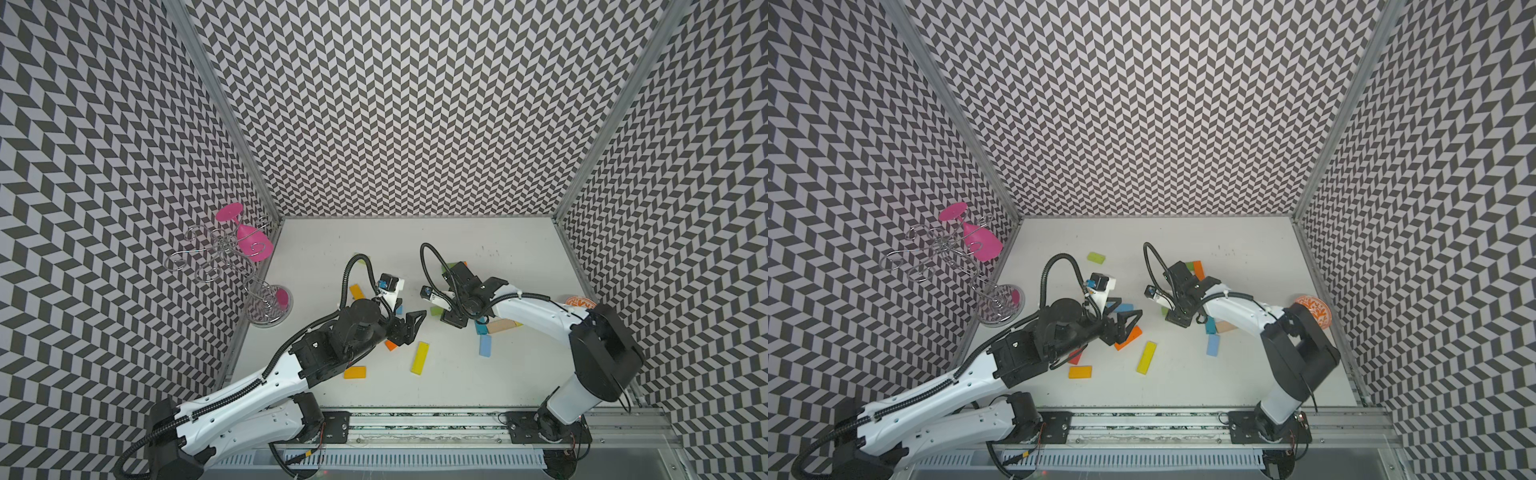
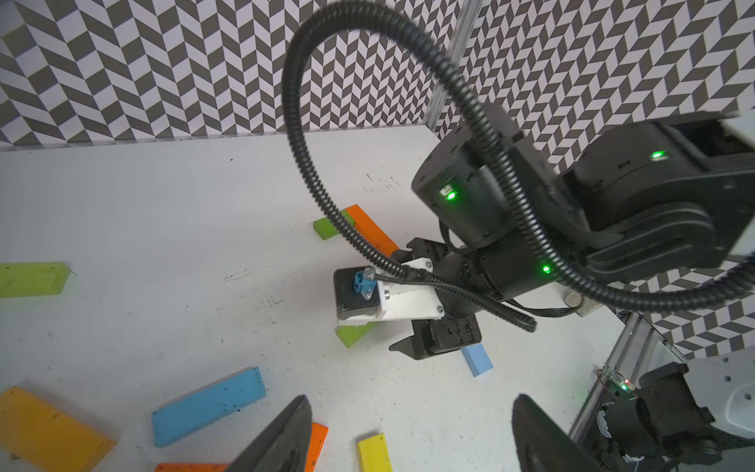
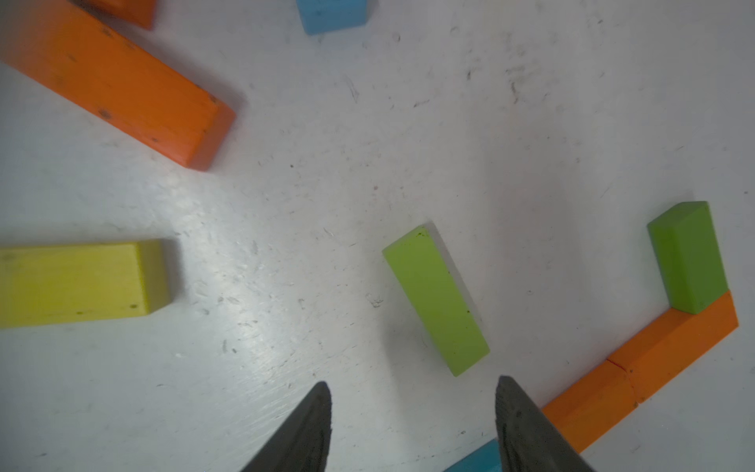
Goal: Assemble a giraffe with building blocks
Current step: Pick up the building block from the center of the board.
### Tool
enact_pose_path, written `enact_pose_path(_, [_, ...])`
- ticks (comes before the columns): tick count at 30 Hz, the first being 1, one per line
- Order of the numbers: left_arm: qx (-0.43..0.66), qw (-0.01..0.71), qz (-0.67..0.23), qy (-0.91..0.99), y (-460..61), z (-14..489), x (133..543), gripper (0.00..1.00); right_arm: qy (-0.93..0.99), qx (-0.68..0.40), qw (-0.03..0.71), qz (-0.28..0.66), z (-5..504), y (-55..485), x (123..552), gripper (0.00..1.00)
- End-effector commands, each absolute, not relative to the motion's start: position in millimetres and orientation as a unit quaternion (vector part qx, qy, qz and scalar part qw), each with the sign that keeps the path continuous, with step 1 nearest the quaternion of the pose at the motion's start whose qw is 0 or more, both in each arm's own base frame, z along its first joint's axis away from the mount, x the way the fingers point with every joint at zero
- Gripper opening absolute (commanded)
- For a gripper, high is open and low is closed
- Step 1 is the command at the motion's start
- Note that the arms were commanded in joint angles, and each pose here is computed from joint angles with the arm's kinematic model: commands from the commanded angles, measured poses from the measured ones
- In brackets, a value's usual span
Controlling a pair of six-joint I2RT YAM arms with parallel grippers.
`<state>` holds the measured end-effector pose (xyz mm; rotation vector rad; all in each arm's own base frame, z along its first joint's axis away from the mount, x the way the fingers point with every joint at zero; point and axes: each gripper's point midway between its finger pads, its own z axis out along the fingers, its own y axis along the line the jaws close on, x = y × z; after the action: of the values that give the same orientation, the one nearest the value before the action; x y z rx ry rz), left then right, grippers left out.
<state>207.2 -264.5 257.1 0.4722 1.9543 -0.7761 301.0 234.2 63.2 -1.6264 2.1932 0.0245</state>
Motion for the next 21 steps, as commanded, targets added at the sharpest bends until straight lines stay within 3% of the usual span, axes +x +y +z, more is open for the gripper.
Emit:
enact_pose_path(1, [0.187, 0.469, -0.319, 0.802, -263, 252, 208, 0.78, 0.765, -0.599, 0.236, -0.011, 75, 240, 326, 0.63])
enact_pose_path(21, [0.193, 0.471, -0.305, 0.805, -257, 247, 220, 0.78, 0.774, -0.612, 0.163, 0.029, 16, 243, 329, 0.60])
